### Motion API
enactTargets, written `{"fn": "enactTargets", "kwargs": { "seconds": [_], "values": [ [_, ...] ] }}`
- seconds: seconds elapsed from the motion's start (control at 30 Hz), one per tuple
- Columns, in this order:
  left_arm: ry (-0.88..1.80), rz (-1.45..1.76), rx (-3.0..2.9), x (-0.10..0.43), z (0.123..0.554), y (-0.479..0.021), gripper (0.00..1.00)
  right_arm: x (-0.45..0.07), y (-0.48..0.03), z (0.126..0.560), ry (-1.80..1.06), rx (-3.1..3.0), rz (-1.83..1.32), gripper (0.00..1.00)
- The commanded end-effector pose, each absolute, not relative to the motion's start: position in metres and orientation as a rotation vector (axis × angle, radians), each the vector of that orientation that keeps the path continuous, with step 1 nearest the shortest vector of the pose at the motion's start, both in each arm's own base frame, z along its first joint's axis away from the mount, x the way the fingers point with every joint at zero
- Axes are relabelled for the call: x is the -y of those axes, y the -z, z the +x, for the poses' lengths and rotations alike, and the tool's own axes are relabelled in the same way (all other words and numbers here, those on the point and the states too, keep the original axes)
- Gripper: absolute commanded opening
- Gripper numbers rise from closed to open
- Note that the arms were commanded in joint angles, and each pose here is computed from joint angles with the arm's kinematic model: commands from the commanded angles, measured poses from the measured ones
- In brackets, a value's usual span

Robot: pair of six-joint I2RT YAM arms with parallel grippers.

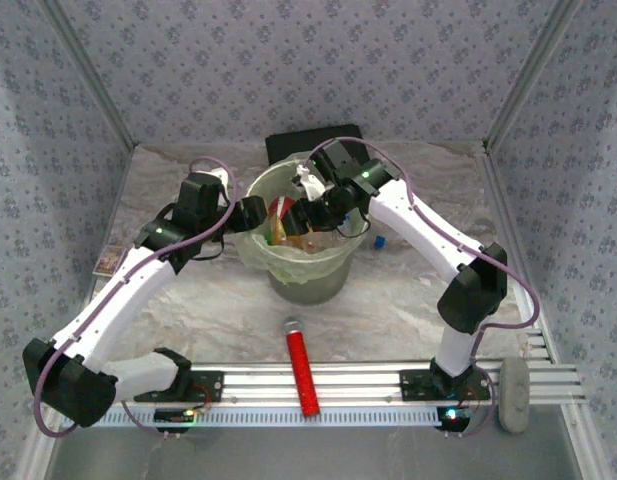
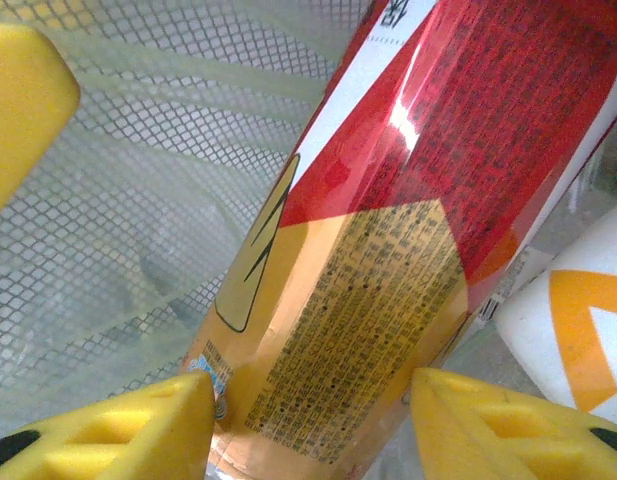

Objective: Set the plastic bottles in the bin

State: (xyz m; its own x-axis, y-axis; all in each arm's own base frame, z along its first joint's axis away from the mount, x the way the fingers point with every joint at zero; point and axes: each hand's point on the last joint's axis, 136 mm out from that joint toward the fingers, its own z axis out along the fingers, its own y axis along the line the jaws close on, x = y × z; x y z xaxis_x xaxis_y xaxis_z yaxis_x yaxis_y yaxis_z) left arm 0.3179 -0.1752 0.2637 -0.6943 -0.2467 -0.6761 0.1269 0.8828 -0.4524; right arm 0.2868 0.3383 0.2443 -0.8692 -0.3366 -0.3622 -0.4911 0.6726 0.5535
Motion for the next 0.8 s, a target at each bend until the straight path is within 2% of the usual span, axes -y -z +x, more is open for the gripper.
{"fn": "enactTargets", "kwargs": {
  "seconds": [0.0, 0.23, 0.33, 0.43, 0.57, 0.77],
  "values": [
    [0.603, -0.068, -2.264, 0.175, 0.316, -0.265, 0.76, -0.326, -0.287, 0.295, -0.926, -2.524, -0.683, 0.58],
    [0.604, -0.071, -2.264, 0.175, 0.316, -0.265, 0.76, -0.287, -0.348, 0.297, -0.865, -2.323, -0.697, 0.71],
    [0.601, -0.070, -2.263, 0.174, 0.316, -0.266, 0.76, -0.256, -0.357, 0.312, -0.737, -2.284, -0.617, 0.81],
    [0.596, -0.071, -2.261, 0.173, 0.315, -0.267, 0.76, -0.215, -0.357, 0.333, -0.649, -2.287, -0.479, 0.84],
    [0.593, -0.071, -2.257, 0.171, 0.313, -0.269, 0.76, -0.174, -0.345, 0.356, -0.617, -2.289, -0.382, 0.93],
    [0.591, -0.075, -2.254, 0.170, 0.312, -0.269, 0.76, -0.101, -0.266, 0.402, -0.305, -2.517, -0.225, 0.92]
  ]
}}
